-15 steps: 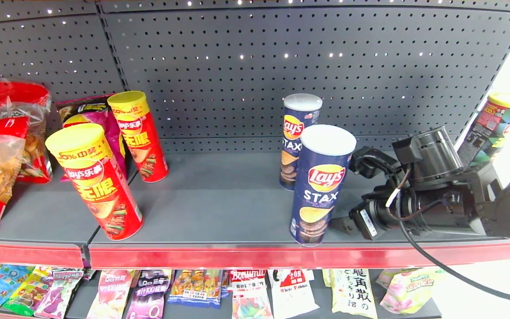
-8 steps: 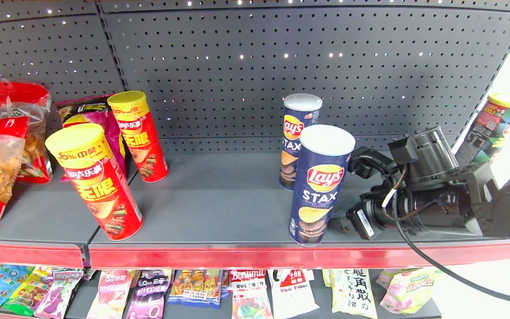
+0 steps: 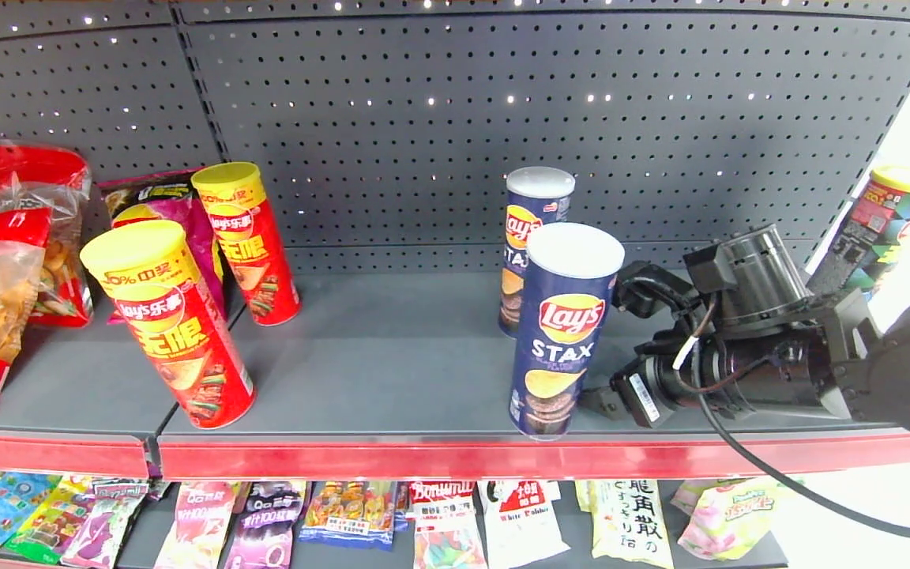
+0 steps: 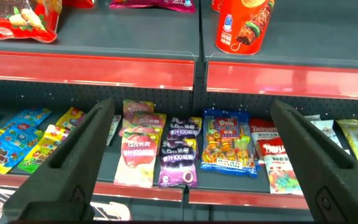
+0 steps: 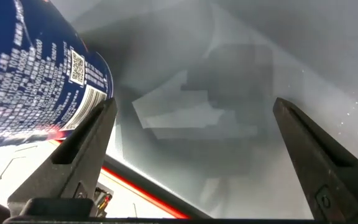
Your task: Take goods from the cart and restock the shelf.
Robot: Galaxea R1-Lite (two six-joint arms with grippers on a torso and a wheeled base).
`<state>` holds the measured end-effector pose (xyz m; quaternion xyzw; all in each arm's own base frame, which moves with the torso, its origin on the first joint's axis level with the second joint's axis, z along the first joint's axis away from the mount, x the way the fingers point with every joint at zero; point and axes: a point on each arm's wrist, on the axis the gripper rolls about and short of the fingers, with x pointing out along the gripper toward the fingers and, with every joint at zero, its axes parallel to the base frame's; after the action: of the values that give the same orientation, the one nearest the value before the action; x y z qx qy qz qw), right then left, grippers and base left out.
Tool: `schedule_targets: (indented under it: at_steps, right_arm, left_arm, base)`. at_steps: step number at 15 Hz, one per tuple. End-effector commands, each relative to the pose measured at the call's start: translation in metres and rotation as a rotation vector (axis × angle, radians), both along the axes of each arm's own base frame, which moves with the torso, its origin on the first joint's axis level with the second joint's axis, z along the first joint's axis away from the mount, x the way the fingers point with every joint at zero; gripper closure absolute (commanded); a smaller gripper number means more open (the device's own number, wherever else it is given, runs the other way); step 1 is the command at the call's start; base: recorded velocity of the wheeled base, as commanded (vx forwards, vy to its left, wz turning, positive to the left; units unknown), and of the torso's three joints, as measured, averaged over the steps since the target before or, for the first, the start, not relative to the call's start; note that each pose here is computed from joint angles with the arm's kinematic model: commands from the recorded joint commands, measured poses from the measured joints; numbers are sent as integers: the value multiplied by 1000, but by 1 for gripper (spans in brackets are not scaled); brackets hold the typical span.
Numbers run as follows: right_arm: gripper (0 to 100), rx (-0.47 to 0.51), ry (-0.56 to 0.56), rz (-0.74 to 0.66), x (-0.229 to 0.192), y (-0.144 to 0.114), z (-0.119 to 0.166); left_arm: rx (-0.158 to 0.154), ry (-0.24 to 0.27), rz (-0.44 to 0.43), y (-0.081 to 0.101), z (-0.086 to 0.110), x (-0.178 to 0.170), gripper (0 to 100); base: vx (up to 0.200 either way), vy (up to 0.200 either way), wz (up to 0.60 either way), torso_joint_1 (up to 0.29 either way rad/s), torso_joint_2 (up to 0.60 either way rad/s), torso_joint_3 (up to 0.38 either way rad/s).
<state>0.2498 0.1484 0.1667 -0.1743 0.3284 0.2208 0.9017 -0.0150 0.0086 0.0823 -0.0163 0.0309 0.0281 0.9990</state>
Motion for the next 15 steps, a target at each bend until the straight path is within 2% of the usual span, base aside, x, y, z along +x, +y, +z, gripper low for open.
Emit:
schedule_targets:
  at_steps: [1,15]
  right_arm:
    - [0,2,-4,5,0,2,1]
    - [0,6,-5,44,-1,15,1]
  left_arm:
    - [0,1,1,0,0,0,0]
    - [0,1,10,0,0,0,0]
  base:
    - [0,0,0,0,0,0]
    - [0,0,0,0,0,0]
